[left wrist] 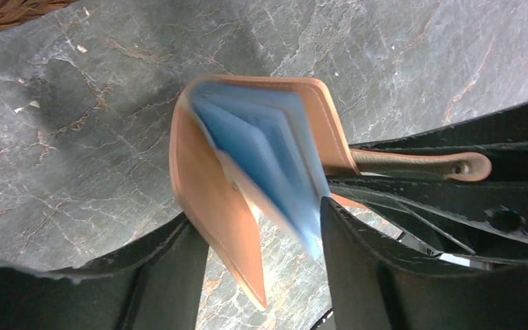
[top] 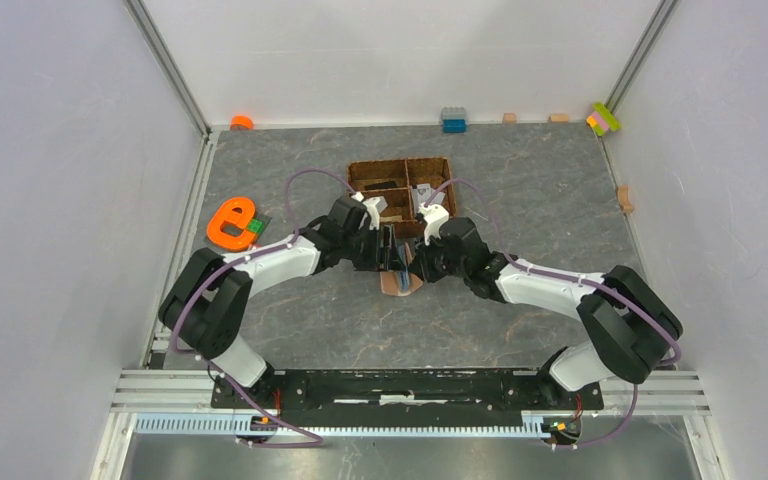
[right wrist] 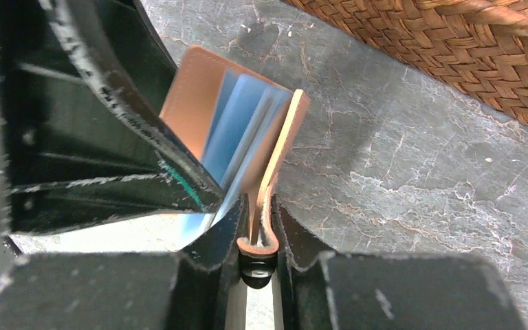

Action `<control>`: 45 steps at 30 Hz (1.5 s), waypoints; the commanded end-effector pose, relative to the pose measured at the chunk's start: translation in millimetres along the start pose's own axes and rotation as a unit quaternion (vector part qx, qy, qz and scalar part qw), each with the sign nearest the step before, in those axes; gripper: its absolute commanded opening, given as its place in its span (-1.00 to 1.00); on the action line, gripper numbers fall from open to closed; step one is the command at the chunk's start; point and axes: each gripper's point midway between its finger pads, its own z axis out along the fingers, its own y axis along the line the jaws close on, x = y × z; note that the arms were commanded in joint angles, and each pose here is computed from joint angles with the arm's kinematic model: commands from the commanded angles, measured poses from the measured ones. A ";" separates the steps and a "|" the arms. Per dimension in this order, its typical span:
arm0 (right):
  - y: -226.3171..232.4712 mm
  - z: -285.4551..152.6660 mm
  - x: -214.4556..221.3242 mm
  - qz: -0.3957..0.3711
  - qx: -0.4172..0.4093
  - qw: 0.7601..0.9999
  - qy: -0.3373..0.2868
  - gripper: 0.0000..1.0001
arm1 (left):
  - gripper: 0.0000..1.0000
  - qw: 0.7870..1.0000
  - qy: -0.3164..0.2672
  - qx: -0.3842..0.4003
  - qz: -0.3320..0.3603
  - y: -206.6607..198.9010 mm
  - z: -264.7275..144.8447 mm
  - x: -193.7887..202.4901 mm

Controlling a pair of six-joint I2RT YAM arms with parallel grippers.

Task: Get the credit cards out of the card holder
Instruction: Open the card holder at the center of the board.

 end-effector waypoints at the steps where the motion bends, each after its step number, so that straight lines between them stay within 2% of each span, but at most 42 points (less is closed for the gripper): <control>1: 6.9 -5.9 -22.5 -0.008 -0.013 0.999 -0.043 -0.90 | 0.19 1.000 0.001 0.000 -0.010 -3.4 3.3 -8.6; 7: 1.8 2.8 -13.0 -0.002 -0.001 1.000 -0.014 -0.86 | -0.03 1.000 0.008 -0.001 -0.010 -2.1 5.4 -7.1; 9: 2.1 3.5 -12.3 -0.001 -0.002 1.000 -0.012 -0.69 | -0.08 1.000 0.006 -0.003 -0.010 -2.0 4.8 -7.8; 12: 2.7 1.3 -14.8 -0.001 -0.002 1.000 -0.019 -0.57 | -0.19 1.000 0.007 -0.012 -0.011 1.5 5.1 -7.4; 18: 8.0 -2.3 -18.5 -0.004 -0.017 0.999 -0.031 -0.54 | -0.15 0.999 0.000 -0.035 -0.011 8.3 2.9 -10.0; 22: 12.2 -0.7 -17.3 -0.004 -0.030 0.999 -0.029 -0.38 | -0.14 1.000 -0.003 -0.023 -0.009 4.2 1.9 -10.4; 26: 15.5 -1.3 -17.2 -0.005 -0.040 0.999 -0.032 -0.13 | -0.14 1.000 0.008 -0.017 -0.011 3.3 5.4 -7.3; 33: 17.7 0.4 -15.1 -0.004 -0.048 0.998 -0.029 0.07 | -0.15 1.000 0.009 -0.014 -0.011 2.0 5.3 -7.3; 41: 12.5 7.8 -7.2 0.001 -0.036 0.999 -0.008 0.13 | -0.17 1.000 0.009 -0.011 -0.011 0.7 4.9 -7.3; 43: 7.7 9.5 -4.9 0.003 -0.022 1.000 0.000 0.08 | -0.17 1.000 0.006 -0.011 -0.010 0.5 4.2 -8.1; 45: 4.1 10.3 -3.5 0.004 -0.012 1.000 0.005 -0.06 | -0.17 1.000 0.005 -0.012 -0.009 0.5 3.8 -8.4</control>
